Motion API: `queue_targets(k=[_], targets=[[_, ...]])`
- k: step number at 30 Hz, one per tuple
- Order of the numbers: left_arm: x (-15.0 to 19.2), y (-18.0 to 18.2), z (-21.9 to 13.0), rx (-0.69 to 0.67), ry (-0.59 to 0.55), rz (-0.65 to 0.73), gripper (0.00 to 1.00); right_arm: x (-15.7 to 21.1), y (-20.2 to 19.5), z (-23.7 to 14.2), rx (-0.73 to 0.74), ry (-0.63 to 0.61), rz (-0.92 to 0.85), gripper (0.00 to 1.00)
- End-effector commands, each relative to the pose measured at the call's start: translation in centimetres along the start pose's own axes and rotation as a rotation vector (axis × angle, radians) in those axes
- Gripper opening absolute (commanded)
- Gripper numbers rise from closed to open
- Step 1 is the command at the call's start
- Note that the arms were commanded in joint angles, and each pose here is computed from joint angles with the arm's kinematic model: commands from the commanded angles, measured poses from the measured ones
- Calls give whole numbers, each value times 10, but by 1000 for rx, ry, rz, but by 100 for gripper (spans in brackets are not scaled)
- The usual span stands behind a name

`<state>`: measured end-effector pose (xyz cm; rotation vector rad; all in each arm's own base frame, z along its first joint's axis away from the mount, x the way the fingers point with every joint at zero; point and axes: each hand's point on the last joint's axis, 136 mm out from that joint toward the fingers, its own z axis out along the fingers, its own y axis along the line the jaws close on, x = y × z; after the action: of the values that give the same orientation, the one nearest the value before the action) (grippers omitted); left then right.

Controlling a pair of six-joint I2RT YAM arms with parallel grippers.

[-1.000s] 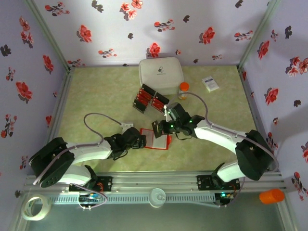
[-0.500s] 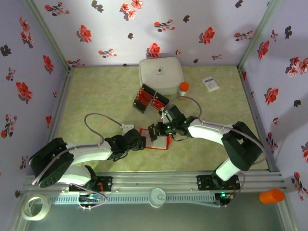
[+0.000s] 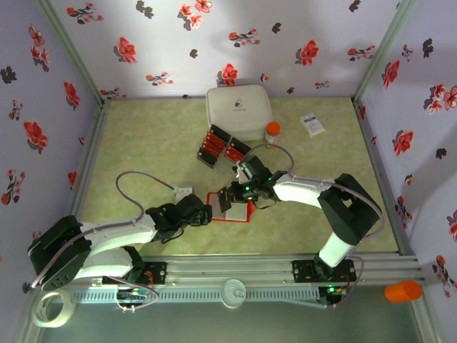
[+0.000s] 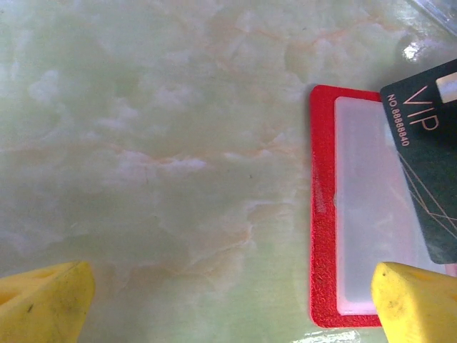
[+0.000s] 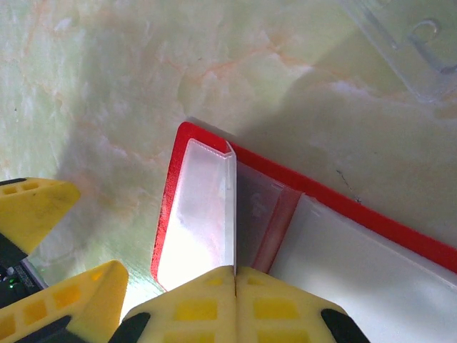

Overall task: Put the credit cards into the card holder
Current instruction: Insert the credit card into the card slot.

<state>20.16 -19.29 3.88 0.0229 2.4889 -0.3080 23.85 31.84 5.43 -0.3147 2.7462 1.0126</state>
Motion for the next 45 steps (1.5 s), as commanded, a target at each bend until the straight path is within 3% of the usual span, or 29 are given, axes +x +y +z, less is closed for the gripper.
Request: queue_targets(k=[1, 13, 23, 30, 45], targets=[[-7, 0, -4, -23, -18, 21, 100, -1, -1, 3, -1, 15, -15, 0], [-19, -21, 15, -44, 4, 131, 100, 3, -6, 5, 11, 19, 1, 0], [-2, -3, 30, -115, 52, 147, 100, 0, -2, 2, -9, -1, 21, 0], [5, 7, 32, -141, 60, 115, 100, -18, 5, -27, -40, -122, 68, 0], [6, 19, 25, -167, 41, 78, 100, -14, -18, -60, -86, -434, 193, 0]])
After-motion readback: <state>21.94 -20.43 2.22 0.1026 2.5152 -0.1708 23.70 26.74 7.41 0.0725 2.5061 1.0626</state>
